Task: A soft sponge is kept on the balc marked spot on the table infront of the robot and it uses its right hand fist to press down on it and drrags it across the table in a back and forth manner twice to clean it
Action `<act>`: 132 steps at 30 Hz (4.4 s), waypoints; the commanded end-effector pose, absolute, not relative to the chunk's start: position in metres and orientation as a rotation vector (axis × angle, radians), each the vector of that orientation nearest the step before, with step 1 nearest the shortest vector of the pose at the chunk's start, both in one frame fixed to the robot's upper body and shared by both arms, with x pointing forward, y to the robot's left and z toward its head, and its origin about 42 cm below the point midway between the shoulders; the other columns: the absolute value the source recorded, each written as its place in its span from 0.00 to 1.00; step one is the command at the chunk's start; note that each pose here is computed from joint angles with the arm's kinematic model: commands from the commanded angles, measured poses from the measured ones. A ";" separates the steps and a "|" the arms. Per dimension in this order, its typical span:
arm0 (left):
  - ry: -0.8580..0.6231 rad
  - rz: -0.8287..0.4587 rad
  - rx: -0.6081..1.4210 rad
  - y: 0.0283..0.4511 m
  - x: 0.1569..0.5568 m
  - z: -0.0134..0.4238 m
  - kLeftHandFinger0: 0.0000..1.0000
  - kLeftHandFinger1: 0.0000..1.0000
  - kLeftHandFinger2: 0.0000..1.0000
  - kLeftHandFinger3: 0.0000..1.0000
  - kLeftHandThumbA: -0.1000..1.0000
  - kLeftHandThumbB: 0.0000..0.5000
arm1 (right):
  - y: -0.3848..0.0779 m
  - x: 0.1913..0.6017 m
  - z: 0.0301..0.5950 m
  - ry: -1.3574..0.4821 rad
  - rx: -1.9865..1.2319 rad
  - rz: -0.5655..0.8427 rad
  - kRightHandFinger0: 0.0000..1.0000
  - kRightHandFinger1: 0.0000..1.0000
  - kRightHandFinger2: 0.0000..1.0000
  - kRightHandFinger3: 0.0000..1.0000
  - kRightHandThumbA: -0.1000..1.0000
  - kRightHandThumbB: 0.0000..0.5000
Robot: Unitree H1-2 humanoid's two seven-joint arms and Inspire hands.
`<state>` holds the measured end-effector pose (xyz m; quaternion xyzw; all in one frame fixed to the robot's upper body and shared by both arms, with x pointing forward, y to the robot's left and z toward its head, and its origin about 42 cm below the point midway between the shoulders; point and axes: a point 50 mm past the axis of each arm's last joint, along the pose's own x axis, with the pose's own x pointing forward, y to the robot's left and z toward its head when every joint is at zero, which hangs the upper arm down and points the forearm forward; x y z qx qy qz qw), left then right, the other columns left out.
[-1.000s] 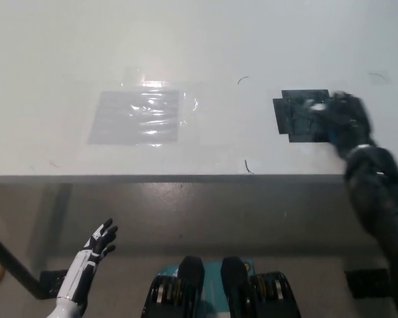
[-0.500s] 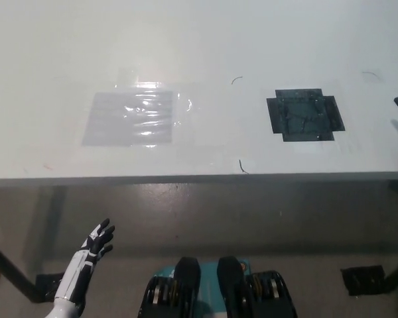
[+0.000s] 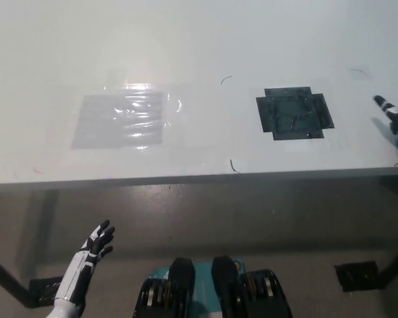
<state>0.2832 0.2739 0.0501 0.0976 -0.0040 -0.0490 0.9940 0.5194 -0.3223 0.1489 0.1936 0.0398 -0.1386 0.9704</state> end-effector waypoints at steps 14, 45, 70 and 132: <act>-0.072 -0.086 0.191 0.274 0.284 0.059 1.00 1.00 1.00 1.00 1.00 0.97 | -0.117 0.532 0.162 0.178 0.510 0.081 0.00 0.00 0.00 0.00 1.00 0.35; -0.076 -0.081 0.195 0.278 0.285 0.059 1.00 1.00 1.00 1.00 1.00 0.97 | -0.177 0.541 0.167 0.123 0.432 -0.001 0.00 0.00 0.00 0.00 1.00 0.38; -0.081 -0.081 0.211 0.282 0.292 0.064 1.00 1.00 1.00 1.00 1.00 1.00 | -0.148 0.412 0.511 -1.022 0.227 0.624 1.00 1.00 1.00 1.00 1.00 1.00; -0.108 -0.111 0.241 0.289 0.310 0.076 1.00 1.00 1.00 1.00 1.00 0.97 | -0.215 0.285 0.084 -0.147 0.132 0.265 1.00 1.00 1.00 1.00 1.00 0.47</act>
